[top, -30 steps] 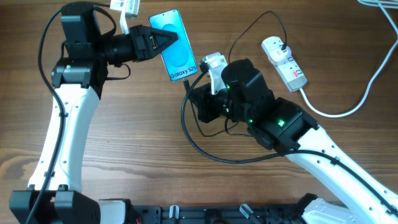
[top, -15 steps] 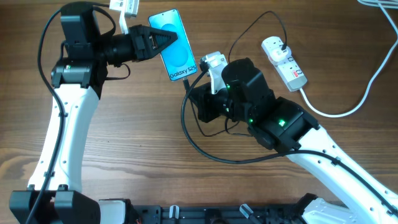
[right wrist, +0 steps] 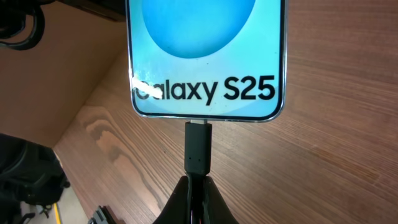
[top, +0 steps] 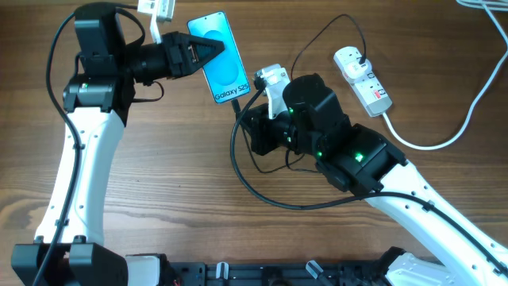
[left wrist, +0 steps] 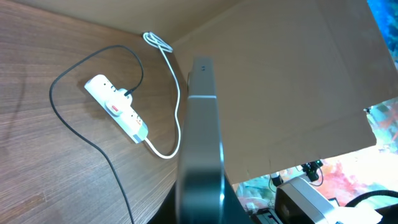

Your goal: Plug charger to phone and switch on socket

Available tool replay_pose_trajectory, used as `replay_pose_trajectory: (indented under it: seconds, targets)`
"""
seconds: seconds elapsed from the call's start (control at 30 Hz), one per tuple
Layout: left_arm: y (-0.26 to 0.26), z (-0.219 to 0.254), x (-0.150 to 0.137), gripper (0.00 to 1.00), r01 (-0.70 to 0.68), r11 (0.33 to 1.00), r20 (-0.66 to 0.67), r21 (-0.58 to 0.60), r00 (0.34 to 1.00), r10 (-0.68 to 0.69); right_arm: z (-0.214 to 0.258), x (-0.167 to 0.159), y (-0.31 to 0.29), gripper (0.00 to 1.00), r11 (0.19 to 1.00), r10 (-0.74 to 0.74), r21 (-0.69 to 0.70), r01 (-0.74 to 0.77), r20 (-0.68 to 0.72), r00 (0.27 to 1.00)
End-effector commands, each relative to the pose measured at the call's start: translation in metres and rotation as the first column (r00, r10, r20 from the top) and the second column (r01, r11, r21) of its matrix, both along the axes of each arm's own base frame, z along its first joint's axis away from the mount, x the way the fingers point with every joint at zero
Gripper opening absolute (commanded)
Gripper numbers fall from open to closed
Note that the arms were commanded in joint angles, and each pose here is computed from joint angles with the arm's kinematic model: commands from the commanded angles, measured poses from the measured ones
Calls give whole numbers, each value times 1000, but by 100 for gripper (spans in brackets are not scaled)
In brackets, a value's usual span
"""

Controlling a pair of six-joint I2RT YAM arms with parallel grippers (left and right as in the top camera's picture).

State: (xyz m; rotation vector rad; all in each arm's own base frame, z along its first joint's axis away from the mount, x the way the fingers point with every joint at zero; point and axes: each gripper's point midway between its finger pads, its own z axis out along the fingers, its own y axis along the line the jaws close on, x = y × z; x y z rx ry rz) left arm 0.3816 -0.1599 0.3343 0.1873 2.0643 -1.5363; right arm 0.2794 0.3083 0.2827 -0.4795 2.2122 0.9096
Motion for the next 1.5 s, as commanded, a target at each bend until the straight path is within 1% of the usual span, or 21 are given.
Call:
replay_pose_trajectory:
  seconds: [0.0,0.13,0.23,0.37,0.47,0.6,0.83,0.9,0.97,1.0,1.03,1.1,1.13,1.17,1.23,1.27,1.3,1.37,1.4,1.47]
  targets:
    - [-7,8,-11,4,65,998,10,-21,998,-65,28,12,6,5,999,-16,50,11,101,995]
    - [-9,9,-18,4,103,994,-13,-48,995,-103,35,20,4,5,997,-50,59,42,133,990]
    - [-9,9,-19,4,95,993,-62,-66,993,-100,38,23,5,5,996,-59,70,49,148,987]
    - [-10,6,-22,4,94,993,-95,-69,990,-100,44,24,6,5,995,-61,89,47,164,985]
    - [-10,2,-24,4,92,993,-126,-72,987,-100,49,25,8,8,993,-62,107,43,179,982]
    - [-11,5,-29,4,122,989,-121,-89,984,-132,51,23,11,11,993,-40,115,19,179,983]
    - [-14,7,-32,4,143,985,-107,-93,983,-153,49,23,12,11,993,-38,114,18,177,984]
    - [-13,5,-29,4,128,988,-103,-81,985,-136,51,23,11,18,993,-41,116,20,180,983]
    - [-11,2,-25,4,105,992,-103,-64,988,-111,55,21,9,21,992,-44,123,21,187,981]
    - [-11,1,-24,4,99,993,-102,-59,989,-105,59,20,6,26,992,-47,126,23,190,981]
    - [-11,1,-24,4,102,993,-93,-56,990,-107,62,19,4,39,991,-53,129,28,191,980]
    - [-12,-6,-27,4,105,994,-94,-36,990,-108,68,24,-12,63,986,-118,132,96,168,979]
    - [-13,-18,-27,4,84,996,-129,0,988,-84,71,30,-26,71,980,-169,132,150,147,975]
    - [-13,-27,-27,4,71,997,-150,31,986,-66,71,34,-37,75,974,-202,129,185,130,971]
    - [-16,-59,-27,4,47,989,-214,141,977,-16,71,42,-60,84,962,-260,119,247,103,960]
    - [-21,-78,-25,4,47,981,-263,190,965,5,66,50,-85,94,940,-331,108,323,59,942]
    - [-27,-88,-24,4,62,977,-286,203,958,-1,62,53,-98,99,929,-363,94,358,39,931]
    - [-31,-110,-18,4,64,967,-320,246,947,18,52,57,-120,99,908,-416,55,415,3,909]
    - [-33,-128,-14,4,64,957,-348,282,937,40,44,59,-134,99,895,-446,24,446,-18,895]
    - [-39,-158,-8,4,93,949,-404,300,914,38,28,59,-155,100,870,-493,-35,492,-63,868]
